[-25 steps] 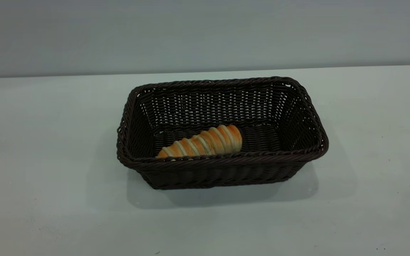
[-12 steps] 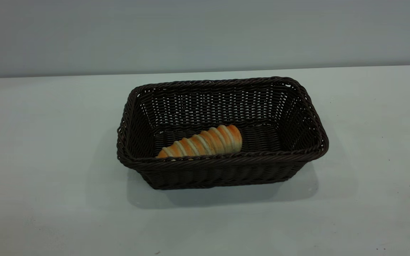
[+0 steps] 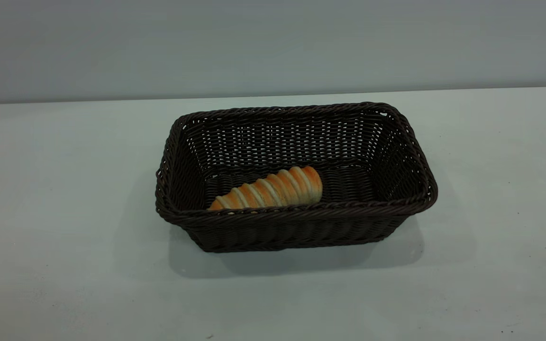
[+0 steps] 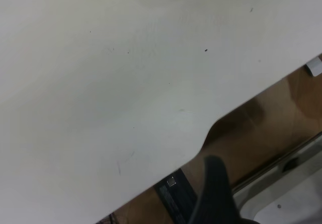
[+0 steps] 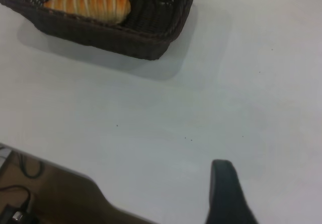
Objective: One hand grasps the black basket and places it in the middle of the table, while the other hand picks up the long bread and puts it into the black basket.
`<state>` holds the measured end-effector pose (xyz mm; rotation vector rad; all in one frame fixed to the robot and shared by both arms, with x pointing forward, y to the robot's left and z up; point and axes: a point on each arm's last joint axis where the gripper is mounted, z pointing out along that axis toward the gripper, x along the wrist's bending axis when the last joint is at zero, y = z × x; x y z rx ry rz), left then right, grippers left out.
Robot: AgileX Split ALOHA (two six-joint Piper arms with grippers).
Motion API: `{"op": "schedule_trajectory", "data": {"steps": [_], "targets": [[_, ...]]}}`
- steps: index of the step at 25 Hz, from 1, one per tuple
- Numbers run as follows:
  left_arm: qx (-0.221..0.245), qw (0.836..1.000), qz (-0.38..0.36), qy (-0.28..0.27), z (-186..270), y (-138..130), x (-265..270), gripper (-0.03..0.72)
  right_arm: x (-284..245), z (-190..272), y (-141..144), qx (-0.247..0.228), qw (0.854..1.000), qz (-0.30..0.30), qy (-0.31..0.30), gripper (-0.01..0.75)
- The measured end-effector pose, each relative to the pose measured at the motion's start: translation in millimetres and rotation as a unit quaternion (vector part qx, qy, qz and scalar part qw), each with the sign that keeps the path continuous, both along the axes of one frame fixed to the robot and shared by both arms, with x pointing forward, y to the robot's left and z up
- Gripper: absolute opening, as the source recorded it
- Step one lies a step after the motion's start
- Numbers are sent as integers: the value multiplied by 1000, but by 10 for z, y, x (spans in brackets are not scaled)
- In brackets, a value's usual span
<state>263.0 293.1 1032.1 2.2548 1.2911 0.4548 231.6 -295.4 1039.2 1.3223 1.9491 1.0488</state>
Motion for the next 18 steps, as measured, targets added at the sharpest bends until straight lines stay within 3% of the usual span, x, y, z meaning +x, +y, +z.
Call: {"op": "schedule_trajectory", "data": {"steps": [3,7,11,18], "targets": [[0,1000,0,-1,1,0,0,570,-20,-1,-4,2,1000,-11,-7,469],[-8,1000,9,-11,6,22,-28,570,-14,-3,8,2,997,-75,-6,469],[-11,994,109,-21,10,75,-50,569,-10,-3,15,1,993,-116,-6,469],[-26,959,270,-84,22,142,-237,568,-12,-3,15,1,993,-120,-7,469]]}}
